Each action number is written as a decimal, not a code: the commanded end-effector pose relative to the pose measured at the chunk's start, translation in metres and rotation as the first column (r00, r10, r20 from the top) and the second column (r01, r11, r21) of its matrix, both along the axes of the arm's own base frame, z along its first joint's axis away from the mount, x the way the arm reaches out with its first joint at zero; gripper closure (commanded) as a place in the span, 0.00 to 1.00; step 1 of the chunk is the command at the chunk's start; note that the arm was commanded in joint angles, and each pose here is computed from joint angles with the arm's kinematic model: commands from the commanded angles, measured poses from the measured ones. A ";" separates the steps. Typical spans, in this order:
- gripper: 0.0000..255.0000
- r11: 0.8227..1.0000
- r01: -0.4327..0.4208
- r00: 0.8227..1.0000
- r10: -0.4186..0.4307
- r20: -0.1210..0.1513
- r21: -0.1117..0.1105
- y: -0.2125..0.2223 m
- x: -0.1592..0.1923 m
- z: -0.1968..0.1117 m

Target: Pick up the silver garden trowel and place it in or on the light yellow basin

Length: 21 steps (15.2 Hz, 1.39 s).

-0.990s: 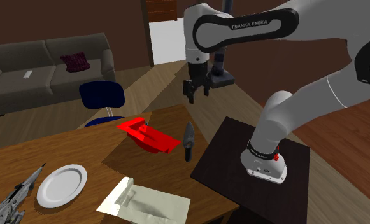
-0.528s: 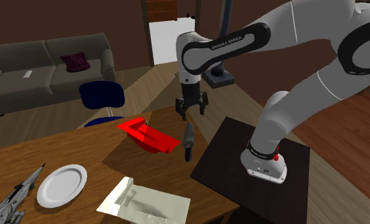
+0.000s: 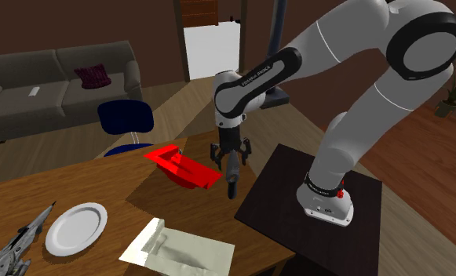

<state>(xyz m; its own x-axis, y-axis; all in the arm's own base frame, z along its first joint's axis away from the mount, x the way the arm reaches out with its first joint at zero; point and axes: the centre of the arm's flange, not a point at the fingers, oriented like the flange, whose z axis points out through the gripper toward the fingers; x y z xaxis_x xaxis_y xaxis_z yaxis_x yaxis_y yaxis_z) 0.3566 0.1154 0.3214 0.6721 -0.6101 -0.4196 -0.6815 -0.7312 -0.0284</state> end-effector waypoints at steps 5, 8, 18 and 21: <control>0.00 1.000 0.008 1.000 -0.008 -0.003 0.001 0.011 -0.009 -0.030; 0.00 1.000 0.008 1.000 -0.008 -0.003 0.001 0.012 -0.010 -0.033; 1.00 1.000 0.008 1.000 -0.008 -0.003 0.001 0.012 -0.010 -0.033; 1.00 1.000 0.008 1.000 -0.008 -0.003 0.001 0.012 -0.010 -0.033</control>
<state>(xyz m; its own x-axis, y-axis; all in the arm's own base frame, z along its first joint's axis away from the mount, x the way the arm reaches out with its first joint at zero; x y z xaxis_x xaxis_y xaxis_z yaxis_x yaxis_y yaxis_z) 0.3469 0.1277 0.2886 0.6659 -0.6151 -0.4222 -0.6875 -0.7257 -0.0271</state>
